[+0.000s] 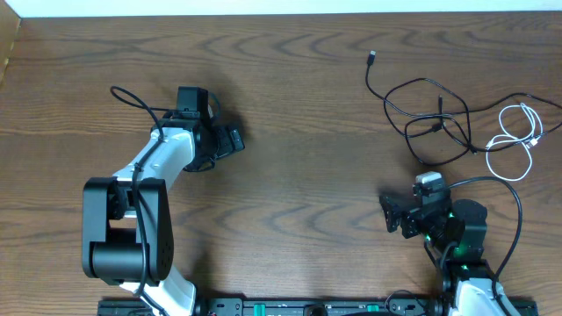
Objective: Untangle cables
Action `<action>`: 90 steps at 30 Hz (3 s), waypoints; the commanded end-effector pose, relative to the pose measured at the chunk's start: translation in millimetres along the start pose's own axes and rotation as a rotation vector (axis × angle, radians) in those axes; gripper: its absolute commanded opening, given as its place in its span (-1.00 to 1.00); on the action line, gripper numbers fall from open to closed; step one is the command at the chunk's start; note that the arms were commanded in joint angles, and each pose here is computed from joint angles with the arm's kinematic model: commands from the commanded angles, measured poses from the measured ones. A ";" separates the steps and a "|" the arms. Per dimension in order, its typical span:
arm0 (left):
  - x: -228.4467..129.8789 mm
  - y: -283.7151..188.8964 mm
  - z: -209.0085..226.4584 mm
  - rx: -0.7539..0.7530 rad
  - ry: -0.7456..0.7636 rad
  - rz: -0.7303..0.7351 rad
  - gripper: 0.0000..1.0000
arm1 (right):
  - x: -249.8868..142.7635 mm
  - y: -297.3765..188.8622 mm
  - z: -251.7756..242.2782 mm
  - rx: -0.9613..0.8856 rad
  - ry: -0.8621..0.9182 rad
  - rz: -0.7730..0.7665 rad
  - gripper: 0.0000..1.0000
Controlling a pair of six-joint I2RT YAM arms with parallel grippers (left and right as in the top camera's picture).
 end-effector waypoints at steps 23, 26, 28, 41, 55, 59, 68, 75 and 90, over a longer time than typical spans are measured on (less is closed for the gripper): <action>-2.9 -1.3 2.8 0.015 0.000 0.002 0.96 | 38.2 -45.0 22.6 0.022 -0.112 -0.242 0.99; -2.9 -1.3 2.8 0.015 0.000 0.002 0.96 | 41.2 -47.0 23.3 0.021 -0.120 -0.260 0.98; -2.9 -1.3 2.8 0.015 0.000 0.002 0.96 | 43.3 -48.3 23.2 0.016 -0.122 -0.273 0.98; -2.9 -1.3 2.8 0.015 0.000 0.002 0.96 | 69.0 -67.7 21.2 -0.050 -0.142 -0.436 0.99; -2.9 -1.3 2.8 0.015 0.000 0.002 0.96 | 83.9 -83.4 6.2 -0.171 -0.044 -0.554 0.99; -2.9 -1.3 2.8 0.015 0.000 0.002 0.96 | 83.9 -84.3 1.1 -0.208 -0.021 -0.560 0.98; -2.9 -1.3 2.8 0.015 0.000 0.002 0.96 | 83.8 -84.7 -0.7 -0.217 -0.004 -0.564 0.98; -2.9 -1.3 2.7 0.015 0.000 0.002 0.96 | 84.5 -84.8 0.5 -0.209 -0.006 -0.566 0.99; -2.9 -1.3 2.8 0.015 0.000 0.002 0.96 | 84.4 -84.9 0.0 -0.212 -0.005 -0.566 0.98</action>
Point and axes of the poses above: each gripper's point midway between its finger pads, its own y axis out along the fingers, its own z axis along the line the jaws close on, x = y × z, the point moved 3 cm from there along -y, back along the fingers, and after that the axes turned 11 degrees about y, right-handed, at the moved point
